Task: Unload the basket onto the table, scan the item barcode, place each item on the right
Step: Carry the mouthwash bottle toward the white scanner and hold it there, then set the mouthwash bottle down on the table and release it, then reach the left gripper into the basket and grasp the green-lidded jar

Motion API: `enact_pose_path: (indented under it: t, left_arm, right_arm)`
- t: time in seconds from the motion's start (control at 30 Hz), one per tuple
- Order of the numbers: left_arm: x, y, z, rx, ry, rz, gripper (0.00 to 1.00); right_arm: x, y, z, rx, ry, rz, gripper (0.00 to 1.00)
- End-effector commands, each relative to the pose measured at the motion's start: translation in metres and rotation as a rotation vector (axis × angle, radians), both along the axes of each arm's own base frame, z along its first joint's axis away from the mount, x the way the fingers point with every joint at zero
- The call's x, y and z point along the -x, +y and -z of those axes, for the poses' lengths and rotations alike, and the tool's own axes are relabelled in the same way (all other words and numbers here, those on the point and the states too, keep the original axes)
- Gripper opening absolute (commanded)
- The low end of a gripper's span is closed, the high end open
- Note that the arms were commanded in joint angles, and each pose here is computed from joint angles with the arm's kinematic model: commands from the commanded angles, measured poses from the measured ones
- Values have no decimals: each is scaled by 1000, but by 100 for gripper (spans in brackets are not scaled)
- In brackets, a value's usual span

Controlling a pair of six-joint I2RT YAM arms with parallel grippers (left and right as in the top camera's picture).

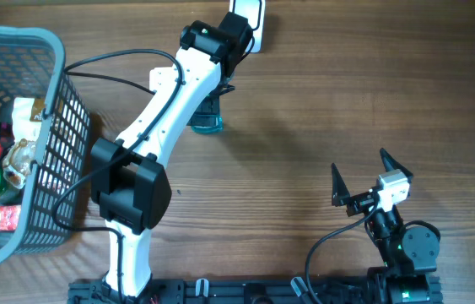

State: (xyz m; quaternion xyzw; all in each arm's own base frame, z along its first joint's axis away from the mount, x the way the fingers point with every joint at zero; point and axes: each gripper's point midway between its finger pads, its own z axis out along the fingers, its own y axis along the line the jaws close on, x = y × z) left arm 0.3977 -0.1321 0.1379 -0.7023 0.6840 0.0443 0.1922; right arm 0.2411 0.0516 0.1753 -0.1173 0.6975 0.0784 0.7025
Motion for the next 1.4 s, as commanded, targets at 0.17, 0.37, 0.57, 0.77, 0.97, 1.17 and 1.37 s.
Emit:
enact_pose_path:
  t: [0.17,0.37,0.57,0.77,0.97,1.17,1.37]
  left_arm:
    - [10,35,-41,-38,-16,33,100]
    - [53,96,-181,-44,-296,179,100]
    - [121,146,-340,-325,-737,502,100]
    - [246,242,-375,-648,-716,148,100]
    - [226,248,-365,-686,-606,124,100]
    - [173,275,-333,-716,-380,53,100]
    - [122,356,-200,-311,-63,-24,100]
  right_arm:
    - [0,0,-2,-10,-5,4,100]
    - [0,0,-2,-10,-5,4,100]
    - [0,0,-2,-10,-5,4,100]
    - [0,0,-2,-10,-5,4,100]
    - [0,0,-2,-10,-5,4,100]
    - [0,0,-2,-10,-5,4,100]
    - [0,0,-2,-10,-5,4,100]
